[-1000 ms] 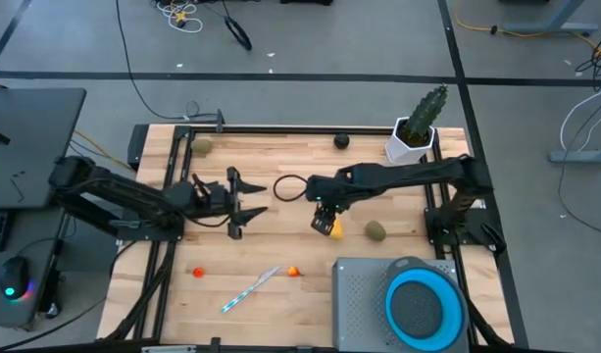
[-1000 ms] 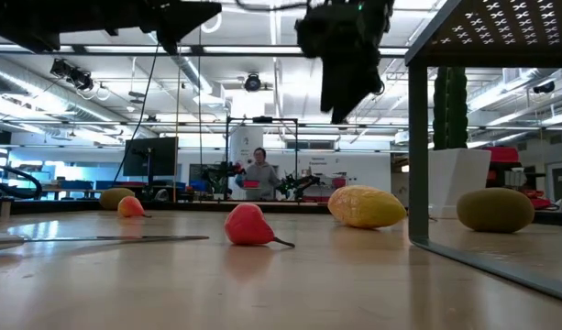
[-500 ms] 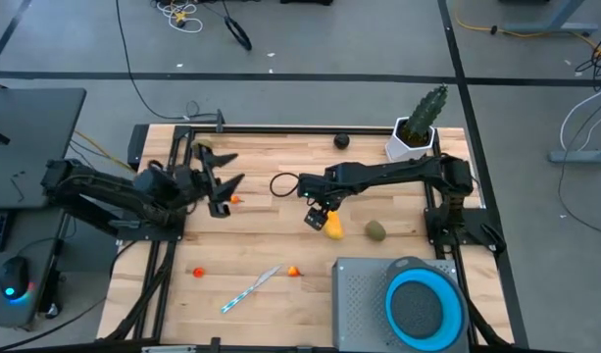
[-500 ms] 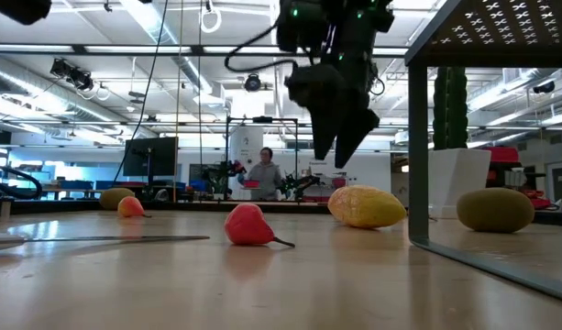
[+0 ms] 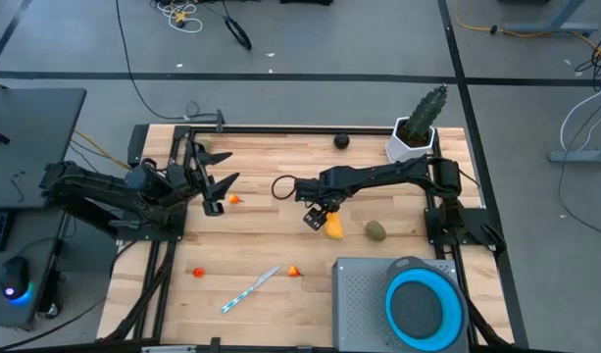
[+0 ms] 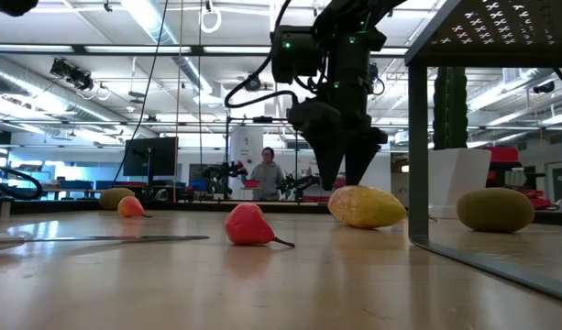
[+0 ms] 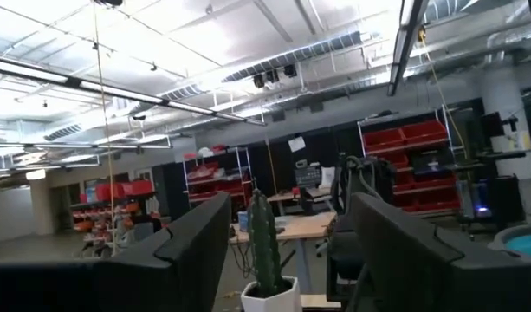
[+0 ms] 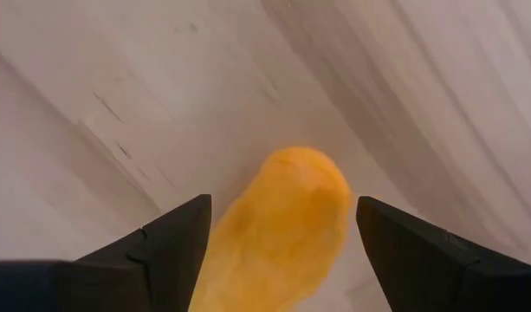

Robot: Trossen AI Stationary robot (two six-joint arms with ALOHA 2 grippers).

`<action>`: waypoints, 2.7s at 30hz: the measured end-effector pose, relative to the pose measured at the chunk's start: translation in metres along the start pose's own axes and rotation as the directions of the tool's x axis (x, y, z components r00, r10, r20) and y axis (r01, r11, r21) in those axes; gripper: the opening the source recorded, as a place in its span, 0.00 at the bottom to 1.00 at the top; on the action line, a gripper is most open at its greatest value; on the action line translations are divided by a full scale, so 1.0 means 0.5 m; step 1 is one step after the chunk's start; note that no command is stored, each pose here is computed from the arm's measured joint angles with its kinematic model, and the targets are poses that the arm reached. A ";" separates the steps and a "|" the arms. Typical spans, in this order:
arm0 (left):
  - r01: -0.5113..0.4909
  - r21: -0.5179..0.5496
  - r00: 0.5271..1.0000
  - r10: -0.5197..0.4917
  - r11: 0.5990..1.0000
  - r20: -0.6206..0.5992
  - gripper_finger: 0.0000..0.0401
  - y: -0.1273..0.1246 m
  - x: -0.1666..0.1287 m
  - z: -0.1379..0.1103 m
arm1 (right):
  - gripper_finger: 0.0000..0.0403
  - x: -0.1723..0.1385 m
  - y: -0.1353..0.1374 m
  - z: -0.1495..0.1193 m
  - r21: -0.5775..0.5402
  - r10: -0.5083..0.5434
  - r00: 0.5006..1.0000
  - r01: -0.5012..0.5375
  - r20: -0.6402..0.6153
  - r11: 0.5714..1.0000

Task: Pick & Place Fruit
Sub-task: Put the yellow mango into the blue strainer bowl on the shelf

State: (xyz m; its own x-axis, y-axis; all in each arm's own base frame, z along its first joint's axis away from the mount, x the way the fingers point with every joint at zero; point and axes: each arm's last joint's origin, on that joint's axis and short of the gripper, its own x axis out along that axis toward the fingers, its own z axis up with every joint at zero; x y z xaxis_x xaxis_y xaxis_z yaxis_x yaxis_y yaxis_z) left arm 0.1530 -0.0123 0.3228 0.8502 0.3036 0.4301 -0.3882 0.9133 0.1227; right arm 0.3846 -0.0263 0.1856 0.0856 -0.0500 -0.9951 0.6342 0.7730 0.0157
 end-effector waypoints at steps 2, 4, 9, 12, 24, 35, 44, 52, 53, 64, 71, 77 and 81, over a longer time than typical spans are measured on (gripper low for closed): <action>0.002 0.007 1.000 -0.002 1.000 -0.003 0.62 -0.001 0.001 -0.002 | 0.74 0.000 -0.003 -0.004 -0.001 -0.020 1.000 0.020 -0.016 1.000; 0.002 0.011 1.000 -0.002 1.000 -0.005 0.62 -0.001 0.001 -0.002 | 0.74 0.002 -0.004 -0.005 0.001 -0.031 0.999 0.031 -0.015 1.000; 0.002 0.011 1.000 -0.002 1.000 -0.005 0.62 -0.001 0.001 -0.002 | 0.74 0.030 -0.006 -0.012 0.010 -0.003 1.000 0.003 -0.010 1.000; 0.006 0.016 1.000 -0.006 1.000 -0.015 0.62 -0.002 0.001 -0.004 | 0.74 0.054 -0.008 -0.019 0.011 0.025 1.000 -0.024 -0.007 1.000; 0.011 0.003 0.999 -0.011 1.000 -0.037 0.62 -0.004 0.001 -0.008 | 0.74 0.068 -0.023 -0.042 -0.034 -0.032 0.995 0.029 -0.094 0.999; 0.016 0.005 0.998 -0.016 1.000 -0.059 0.62 -0.005 0.001 -0.013 | 0.74 0.066 -0.028 -0.050 -0.116 -0.057 0.990 0.042 -0.131 0.992; 0.019 0.009 0.997 -0.019 1.000 -0.071 0.62 -0.006 0.000 -0.015 | 0.59 0.066 -0.028 -0.049 -0.139 -0.057 0.990 0.039 -0.130 0.989; 0.020 0.010 0.997 -0.019 1.000 -0.072 0.62 -0.006 0.000 -0.015 | 0.53 0.043 -0.024 -0.044 -0.213 -0.049 0.986 0.014 -0.162 0.977; 0.020 0.010 0.997 -0.019 1.000 -0.072 0.62 -0.006 0.000 -0.015 | 0.53 0.031 -0.022 -0.040 -0.215 -0.052 0.985 0.015 -0.166 0.977; 0.023 0.013 0.997 -0.022 1.000 -0.080 0.62 -0.006 0.000 -0.017 | 0.54 -0.205 0.043 -0.022 -0.319 -0.086 0.996 0.075 -0.019 0.945; 0.030 0.022 0.995 -0.028 0.999 -0.098 0.62 -0.008 0.000 -0.021 | 0.54 -0.347 0.072 -0.109 -0.323 0.057 0.998 -0.041 0.040 0.946; 0.028 -0.001 0.995 -0.028 1.000 -0.098 0.62 -0.008 0.000 -0.021 | 0.54 -0.428 0.081 -0.205 -0.302 0.195 0.979 -0.170 0.054 0.938; 0.027 -0.008 0.995 -0.027 1.000 -0.097 0.62 -0.008 0.000 -0.021 | 0.54 -0.471 0.070 -0.251 -0.281 0.263 0.963 -0.235 0.065 0.931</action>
State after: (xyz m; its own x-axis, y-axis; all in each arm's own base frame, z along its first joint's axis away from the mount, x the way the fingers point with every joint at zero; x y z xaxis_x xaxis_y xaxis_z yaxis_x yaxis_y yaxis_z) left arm 0.1582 -0.0130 0.3129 0.8910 0.3033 0.3378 -0.3623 0.9234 0.1267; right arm 0.2902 0.0919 0.4080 0.2990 0.1136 -0.9475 0.3540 0.9088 0.2207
